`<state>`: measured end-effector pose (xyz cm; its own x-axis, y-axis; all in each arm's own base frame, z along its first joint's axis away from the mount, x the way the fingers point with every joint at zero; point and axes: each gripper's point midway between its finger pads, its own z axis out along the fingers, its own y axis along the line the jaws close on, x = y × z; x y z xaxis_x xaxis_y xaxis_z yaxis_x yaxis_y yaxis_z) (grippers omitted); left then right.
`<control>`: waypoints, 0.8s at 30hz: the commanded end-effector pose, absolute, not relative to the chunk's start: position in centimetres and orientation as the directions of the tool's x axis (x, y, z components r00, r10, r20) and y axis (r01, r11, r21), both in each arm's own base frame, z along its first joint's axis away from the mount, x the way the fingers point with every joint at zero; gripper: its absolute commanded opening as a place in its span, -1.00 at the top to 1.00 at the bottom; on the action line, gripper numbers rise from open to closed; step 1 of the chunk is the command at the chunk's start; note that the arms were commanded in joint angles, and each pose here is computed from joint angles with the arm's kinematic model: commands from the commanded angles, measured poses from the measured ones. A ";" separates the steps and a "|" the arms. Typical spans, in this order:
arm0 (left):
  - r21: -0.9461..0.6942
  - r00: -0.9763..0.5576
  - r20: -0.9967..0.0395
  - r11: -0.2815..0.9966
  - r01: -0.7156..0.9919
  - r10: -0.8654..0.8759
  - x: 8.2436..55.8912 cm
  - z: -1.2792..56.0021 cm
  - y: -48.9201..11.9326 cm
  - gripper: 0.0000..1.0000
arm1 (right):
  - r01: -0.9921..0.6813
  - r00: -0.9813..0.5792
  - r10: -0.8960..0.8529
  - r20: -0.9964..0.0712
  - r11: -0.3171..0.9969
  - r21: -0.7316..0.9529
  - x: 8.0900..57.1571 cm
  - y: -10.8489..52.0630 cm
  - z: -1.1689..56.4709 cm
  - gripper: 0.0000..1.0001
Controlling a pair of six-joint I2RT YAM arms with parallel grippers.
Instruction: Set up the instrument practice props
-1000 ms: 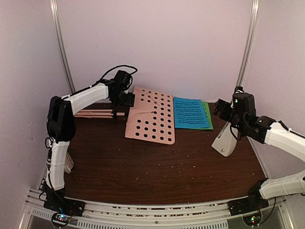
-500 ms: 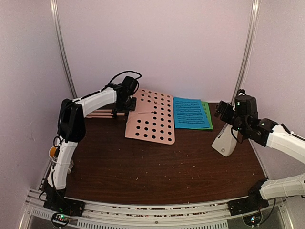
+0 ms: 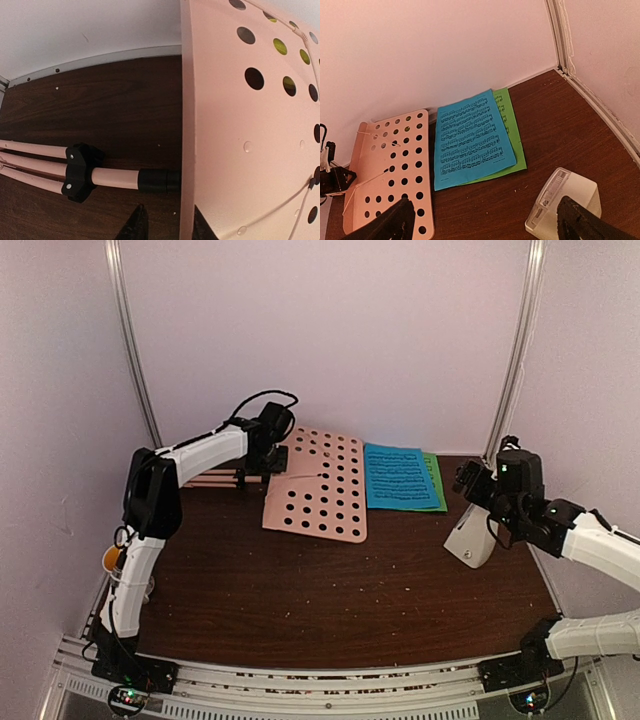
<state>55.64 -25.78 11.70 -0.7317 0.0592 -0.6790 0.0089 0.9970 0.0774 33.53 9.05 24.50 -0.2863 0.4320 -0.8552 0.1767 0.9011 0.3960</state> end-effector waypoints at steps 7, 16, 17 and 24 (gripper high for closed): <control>0.047 -0.730 -0.683 0.998 -0.030 0.011 56.4 10.5 -26.1 0.61 | 0.189 -0.243 0.442 -0.864 0.895 0.404 33.0 8.1 25.1 -1.00; 0.026 -0.741 -0.672 0.999 -0.040 -0.013 56.2 10.5 -26.1 0.88 | 0.195 -0.230 0.441 -0.868 0.894 0.403 32.5 7.5 25.1 -1.00; 0.015 -0.736 -0.676 0.999 -0.043 -0.022 56.2 11.0 -26.1 0.92 | 0.196 -0.231 0.440 -0.868 0.895 0.401 32.4 7.5 25.1 -1.00; -0.074 -0.634 -0.765 0.994 -0.084 -0.111 56.5 18.5 -25.4 1.00 | 0.181 -0.224 0.448 -0.866 0.892 0.414 32.3 7.6 25.6 -1.00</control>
<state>55.78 -26.54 11.03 -0.7376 0.0094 -0.6751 -0.0162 0.9994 0.0316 32.53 8.14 25.08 -0.2473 0.4449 -0.8608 0.1758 0.8942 0.4117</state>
